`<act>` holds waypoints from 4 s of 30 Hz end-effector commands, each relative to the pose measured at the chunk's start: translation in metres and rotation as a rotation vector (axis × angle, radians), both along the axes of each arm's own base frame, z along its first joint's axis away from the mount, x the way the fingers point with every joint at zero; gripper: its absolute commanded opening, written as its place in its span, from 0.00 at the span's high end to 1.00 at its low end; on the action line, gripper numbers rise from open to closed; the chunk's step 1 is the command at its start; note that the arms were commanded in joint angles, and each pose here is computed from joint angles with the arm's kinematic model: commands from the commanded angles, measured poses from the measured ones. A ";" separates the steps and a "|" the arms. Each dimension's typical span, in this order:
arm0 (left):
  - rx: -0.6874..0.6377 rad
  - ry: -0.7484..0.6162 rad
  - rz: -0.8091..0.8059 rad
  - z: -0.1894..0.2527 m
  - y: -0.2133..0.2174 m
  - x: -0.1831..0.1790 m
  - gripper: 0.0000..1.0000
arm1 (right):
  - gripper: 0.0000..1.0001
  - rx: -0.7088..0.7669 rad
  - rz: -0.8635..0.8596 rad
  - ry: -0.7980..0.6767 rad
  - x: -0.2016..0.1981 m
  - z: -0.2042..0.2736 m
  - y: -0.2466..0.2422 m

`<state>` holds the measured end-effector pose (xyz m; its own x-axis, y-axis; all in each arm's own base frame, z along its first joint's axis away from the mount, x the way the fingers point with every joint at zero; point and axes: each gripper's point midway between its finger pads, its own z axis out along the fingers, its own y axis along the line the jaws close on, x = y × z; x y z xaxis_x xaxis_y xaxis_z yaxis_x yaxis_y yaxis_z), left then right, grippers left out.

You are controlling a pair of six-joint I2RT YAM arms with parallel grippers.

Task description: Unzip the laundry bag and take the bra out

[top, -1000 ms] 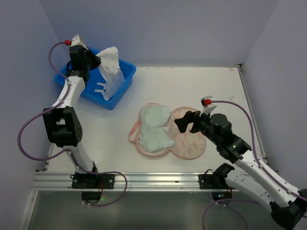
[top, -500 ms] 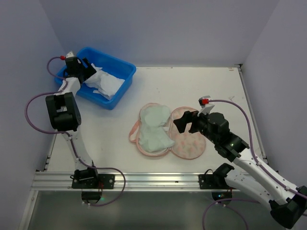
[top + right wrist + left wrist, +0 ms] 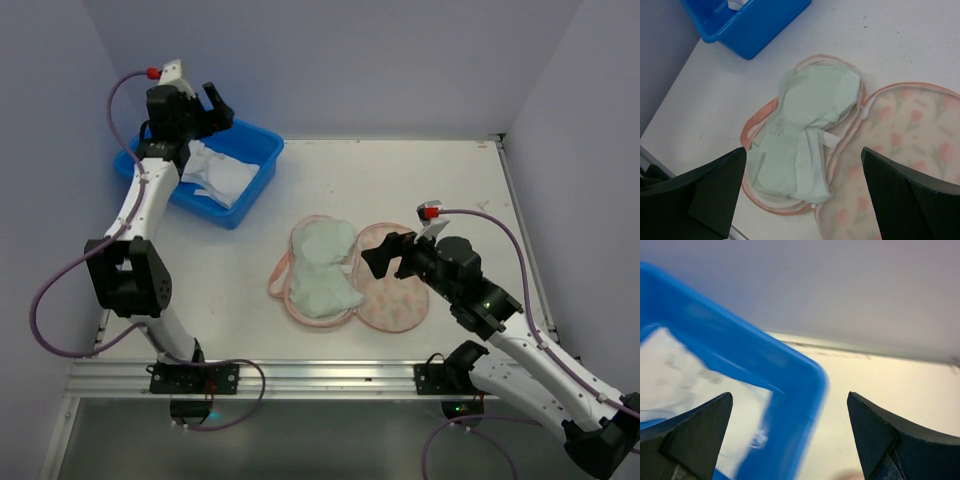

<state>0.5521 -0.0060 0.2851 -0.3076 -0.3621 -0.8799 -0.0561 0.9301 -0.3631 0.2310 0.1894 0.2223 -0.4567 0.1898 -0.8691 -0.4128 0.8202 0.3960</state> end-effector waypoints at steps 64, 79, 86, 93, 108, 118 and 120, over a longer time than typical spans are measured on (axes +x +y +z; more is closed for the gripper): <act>0.216 0.570 -0.677 -0.228 -0.266 -0.180 0.99 | 0.01 0.049 0.010 0.013 -0.004 -0.008 0.003; 0.129 -0.041 -0.570 0.039 -0.251 -0.165 1.00 | 0.01 0.105 -0.157 -0.083 -0.003 0.015 -0.032; 0.066 -0.255 -0.278 0.175 -0.152 -0.133 1.00 | 0.01 0.120 -0.164 -0.100 -0.005 0.021 -0.035; 0.058 -0.339 -0.011 0.226 -0.053 -0.097 1.00 | 0.01 0.108 -0.135 -0.075 -0.005 0.016 -0.028; -0.077 -0.305 0.241 0.132 0.064 -0.012 1.00 | 0.01 0.074 -0.091 -0.040 -0.005 0.002 -0.019; -0.365 -0.227 0.062 0.075 0.007 0.007 1.00 | 0.01 0.050 -0.091 -0.019 -0.001 -0.003 -0.017; -0.413 -0.222 0.037 0.063 0.000 0.005 1.00 | 0.01 0.044 -0.093 -0.017 0.000 -0.003 -0.016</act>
<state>0.5566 0.0143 0.3241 -0.1456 -0.6290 -0.7637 -0.0982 0.7773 -0.6215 0.2273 0.1710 0.2072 -0.4448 0.2603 -0.8569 -0.3293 0.8422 0.4268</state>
